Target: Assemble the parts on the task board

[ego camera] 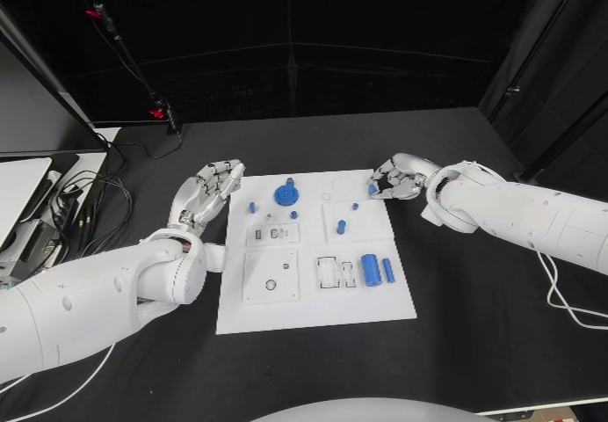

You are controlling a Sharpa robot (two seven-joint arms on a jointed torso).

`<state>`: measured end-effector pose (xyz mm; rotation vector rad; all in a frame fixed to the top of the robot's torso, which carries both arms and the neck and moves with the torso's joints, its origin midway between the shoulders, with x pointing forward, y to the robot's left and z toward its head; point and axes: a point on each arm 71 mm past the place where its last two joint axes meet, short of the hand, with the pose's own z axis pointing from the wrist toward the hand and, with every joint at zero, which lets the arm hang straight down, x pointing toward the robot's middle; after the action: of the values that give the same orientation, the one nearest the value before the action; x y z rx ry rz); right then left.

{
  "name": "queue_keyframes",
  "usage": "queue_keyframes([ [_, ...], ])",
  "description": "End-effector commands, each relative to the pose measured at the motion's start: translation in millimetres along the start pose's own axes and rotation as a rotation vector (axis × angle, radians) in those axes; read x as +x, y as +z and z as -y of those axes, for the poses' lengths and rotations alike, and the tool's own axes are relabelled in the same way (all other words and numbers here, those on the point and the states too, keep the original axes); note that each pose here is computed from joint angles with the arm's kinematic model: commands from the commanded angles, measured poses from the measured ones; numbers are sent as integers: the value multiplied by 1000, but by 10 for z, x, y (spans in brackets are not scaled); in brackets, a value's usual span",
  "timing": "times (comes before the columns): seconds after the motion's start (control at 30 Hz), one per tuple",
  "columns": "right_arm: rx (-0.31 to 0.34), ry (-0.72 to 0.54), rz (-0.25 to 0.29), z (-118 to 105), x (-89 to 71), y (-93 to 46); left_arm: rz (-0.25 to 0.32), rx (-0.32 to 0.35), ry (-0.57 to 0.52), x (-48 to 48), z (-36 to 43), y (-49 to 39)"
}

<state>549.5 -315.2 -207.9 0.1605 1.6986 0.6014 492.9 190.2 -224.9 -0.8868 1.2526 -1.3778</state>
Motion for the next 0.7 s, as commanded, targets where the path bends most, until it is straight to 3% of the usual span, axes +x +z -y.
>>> queue_keyframes([
  [0.03, 1, -6, -5, -6, -1, 7, -9, 262, -2, 8, 194, -19],
  [0.53, 17, -13, 25, -12, 0, 28, -7, 261, -1, 2, 193, -20],
  [0.7, -5, -2, 67, -40, -23, 28, -7, 261, -1, 0, 193, -22],
])
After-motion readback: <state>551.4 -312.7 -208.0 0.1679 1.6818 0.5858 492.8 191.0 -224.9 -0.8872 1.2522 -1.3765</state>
